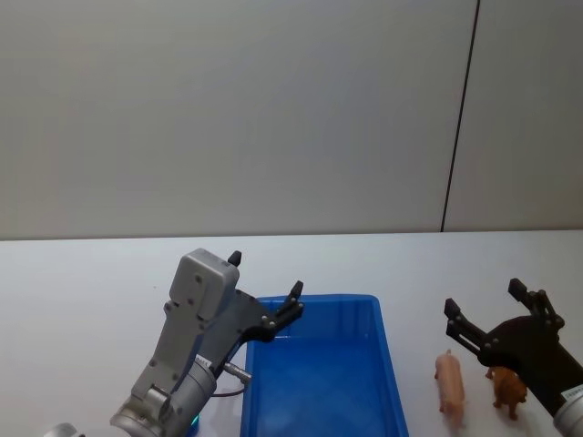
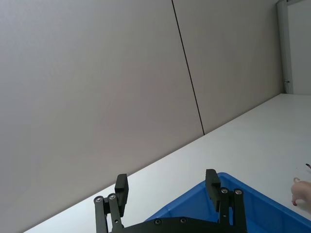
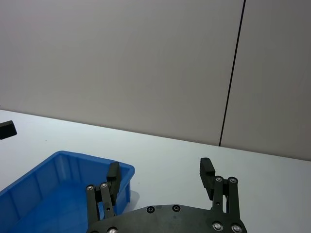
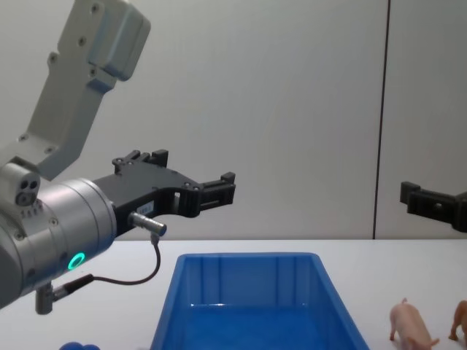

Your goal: Pick up the two dolls from the table and place them into the box.

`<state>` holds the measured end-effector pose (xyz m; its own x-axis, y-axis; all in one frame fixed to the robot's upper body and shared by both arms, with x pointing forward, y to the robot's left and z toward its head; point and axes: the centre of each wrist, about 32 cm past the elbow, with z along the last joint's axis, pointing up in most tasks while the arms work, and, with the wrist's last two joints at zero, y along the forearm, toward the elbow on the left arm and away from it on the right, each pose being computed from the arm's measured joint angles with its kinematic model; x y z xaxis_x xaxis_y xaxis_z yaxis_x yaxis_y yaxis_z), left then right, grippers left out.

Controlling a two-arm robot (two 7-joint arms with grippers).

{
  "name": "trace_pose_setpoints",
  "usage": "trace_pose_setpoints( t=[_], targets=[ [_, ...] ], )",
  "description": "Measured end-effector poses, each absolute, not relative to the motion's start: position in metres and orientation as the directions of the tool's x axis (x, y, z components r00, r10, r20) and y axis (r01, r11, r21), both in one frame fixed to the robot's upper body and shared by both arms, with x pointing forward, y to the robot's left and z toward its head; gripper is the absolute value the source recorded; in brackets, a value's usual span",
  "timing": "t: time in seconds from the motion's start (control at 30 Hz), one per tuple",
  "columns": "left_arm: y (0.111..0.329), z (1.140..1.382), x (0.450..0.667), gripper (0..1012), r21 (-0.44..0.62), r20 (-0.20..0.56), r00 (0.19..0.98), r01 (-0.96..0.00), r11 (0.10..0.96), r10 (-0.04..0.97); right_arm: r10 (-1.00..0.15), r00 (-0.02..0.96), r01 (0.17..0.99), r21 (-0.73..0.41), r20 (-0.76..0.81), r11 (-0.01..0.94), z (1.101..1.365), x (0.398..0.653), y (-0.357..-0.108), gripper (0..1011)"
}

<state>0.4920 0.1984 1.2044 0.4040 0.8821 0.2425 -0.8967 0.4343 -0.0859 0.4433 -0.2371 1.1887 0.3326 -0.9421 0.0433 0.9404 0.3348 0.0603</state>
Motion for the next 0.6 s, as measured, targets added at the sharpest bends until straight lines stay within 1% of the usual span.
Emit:
trace_pose_setpoints(
  t=[0.6],
  targets=[
    [0.1984,1.2044,0.492,1001,-0.086,0.242,0.404,-0.897,0.434,0.882,-0.942,0.333,0.94,0.06,0.043,0.335,1.1887,0.4433,-0.2371,1001]
  ],
)
